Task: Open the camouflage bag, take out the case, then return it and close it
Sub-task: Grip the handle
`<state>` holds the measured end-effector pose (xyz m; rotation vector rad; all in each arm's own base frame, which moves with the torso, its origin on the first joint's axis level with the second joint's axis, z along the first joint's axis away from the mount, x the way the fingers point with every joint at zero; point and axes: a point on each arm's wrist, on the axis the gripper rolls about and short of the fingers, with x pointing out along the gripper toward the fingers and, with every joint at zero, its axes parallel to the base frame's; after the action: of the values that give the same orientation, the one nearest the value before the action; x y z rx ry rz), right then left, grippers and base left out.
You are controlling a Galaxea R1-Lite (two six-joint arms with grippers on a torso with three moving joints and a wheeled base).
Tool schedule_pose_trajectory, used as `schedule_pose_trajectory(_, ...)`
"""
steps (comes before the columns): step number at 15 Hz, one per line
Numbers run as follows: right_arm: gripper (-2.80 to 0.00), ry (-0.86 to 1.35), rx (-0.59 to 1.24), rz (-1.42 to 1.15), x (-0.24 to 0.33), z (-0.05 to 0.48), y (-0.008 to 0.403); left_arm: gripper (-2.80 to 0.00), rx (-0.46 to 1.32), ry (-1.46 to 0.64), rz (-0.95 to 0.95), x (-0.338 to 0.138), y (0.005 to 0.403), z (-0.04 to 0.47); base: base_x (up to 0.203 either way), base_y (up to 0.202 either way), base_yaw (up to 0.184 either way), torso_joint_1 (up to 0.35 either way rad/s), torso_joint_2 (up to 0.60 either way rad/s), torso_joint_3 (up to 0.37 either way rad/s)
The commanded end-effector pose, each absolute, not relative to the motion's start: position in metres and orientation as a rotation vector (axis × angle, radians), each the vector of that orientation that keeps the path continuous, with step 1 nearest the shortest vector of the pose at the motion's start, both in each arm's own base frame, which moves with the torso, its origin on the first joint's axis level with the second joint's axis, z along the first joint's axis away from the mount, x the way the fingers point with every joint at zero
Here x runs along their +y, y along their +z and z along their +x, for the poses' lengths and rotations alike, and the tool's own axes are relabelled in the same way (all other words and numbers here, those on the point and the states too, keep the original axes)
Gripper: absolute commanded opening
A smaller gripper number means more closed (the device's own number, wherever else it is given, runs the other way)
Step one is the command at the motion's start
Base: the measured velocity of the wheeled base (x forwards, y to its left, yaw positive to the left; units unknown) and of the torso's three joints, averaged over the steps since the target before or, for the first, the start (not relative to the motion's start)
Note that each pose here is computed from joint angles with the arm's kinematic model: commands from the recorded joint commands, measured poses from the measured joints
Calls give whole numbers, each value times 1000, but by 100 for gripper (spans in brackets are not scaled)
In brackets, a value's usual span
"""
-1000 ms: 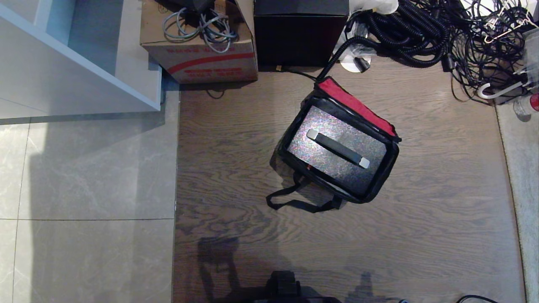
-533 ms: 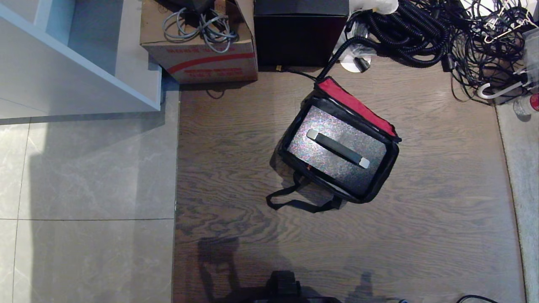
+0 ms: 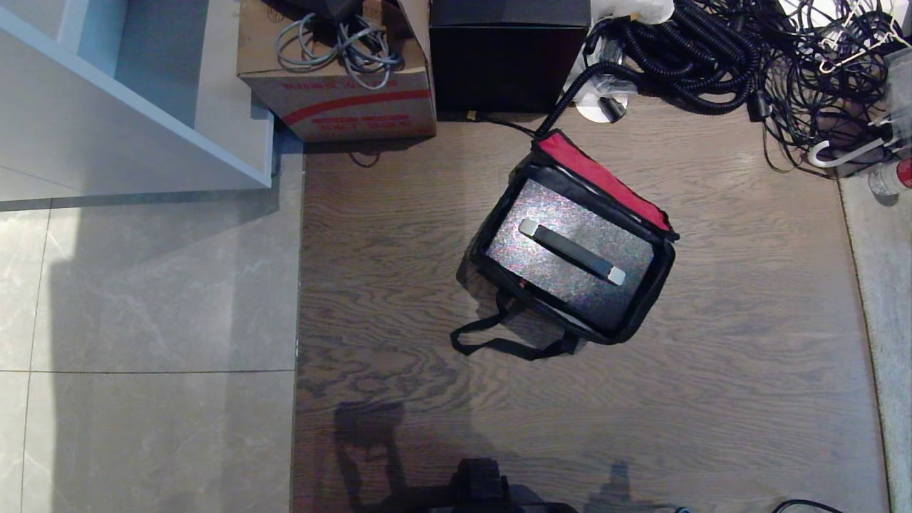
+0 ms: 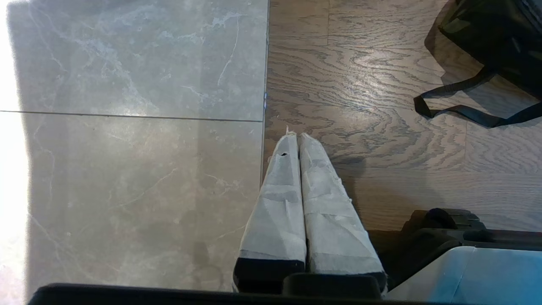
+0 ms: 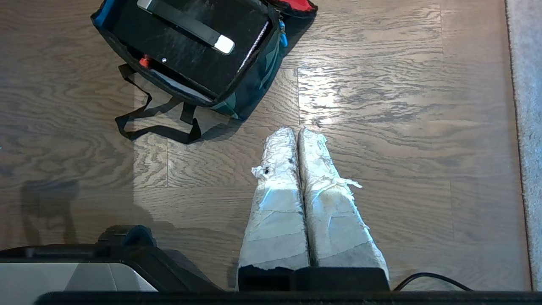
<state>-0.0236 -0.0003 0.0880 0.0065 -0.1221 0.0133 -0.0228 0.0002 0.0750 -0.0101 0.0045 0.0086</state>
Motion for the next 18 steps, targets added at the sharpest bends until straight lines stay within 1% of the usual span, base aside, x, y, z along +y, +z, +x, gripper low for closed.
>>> schedule_pose_trajectory(1, -280, 14, -82, 7, 0, -20, 77, -280, 5, 9, -11, 0, 75, -23, 0, 0, 0, 0, 0, 0)
schedule_pose_trajectory(18, -280, 14, -82, 7, 0, -20, 77, -280, 5, 9, -11, 0, 75, -23, 0, 0, 0, 0, 0, 0)
